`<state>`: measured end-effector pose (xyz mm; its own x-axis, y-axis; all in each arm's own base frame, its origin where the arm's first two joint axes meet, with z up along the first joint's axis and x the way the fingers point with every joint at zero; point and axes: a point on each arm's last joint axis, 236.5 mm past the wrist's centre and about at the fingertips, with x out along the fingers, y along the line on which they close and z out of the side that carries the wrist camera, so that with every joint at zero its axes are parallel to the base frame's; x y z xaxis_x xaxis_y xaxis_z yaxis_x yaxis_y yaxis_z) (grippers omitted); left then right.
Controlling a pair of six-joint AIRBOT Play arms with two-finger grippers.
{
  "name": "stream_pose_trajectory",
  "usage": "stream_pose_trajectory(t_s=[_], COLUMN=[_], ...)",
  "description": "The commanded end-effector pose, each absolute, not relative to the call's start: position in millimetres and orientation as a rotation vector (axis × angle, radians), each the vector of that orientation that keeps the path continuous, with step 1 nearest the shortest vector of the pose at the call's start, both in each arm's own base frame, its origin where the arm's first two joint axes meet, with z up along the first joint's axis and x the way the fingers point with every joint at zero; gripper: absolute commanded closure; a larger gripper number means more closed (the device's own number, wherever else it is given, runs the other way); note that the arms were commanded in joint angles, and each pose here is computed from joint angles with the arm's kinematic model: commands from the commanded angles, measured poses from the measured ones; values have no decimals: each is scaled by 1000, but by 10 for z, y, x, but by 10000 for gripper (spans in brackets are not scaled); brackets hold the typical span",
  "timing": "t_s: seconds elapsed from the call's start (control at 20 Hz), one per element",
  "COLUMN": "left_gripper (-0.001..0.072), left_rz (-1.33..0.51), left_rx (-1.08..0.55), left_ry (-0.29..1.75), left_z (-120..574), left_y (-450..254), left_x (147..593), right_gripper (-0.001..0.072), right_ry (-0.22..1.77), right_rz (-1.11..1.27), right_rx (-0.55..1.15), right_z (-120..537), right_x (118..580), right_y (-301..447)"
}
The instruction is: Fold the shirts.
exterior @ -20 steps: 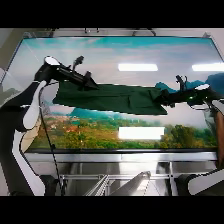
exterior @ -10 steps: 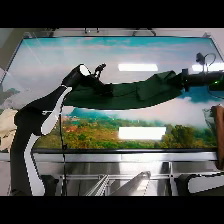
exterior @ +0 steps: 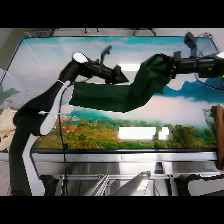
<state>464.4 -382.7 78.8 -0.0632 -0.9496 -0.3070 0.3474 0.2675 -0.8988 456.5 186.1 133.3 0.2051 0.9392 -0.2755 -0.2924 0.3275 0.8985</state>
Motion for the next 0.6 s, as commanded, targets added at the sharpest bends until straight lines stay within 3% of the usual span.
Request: stream_pose_trajectory(t_s=[0.0,0.25,0.4,0.45,0.5,0.55], left_gripper=[709,709,708,709,709,709], left_rz=[-1484,-1408,-1338,-1325,-1332,-1333], left_rx=[-928,-839,-772,-754,-757,-751], left_ry=[841,586,589,613,631,644], left_z=[2293,3133,3109,3047,3030,3007], left_y=[-3201,-1906,-1550,-1496,-1479,-1483], left_x=[4585,4570,4543,4528,4494,4475], right_gripper=[691,692,682,457,288,298], right_ry=[897,895,964,997,1024,1036], right_rz=[958,981,1039,1088,1138,1182], right_rx=[783,631,568,565,577,597], right_z=[1307,698,133,22,-12,33], right_x=[4765,4685,4527,4408,4300,4216], right_y=[2754,4278,5017,5183,5297,5353])
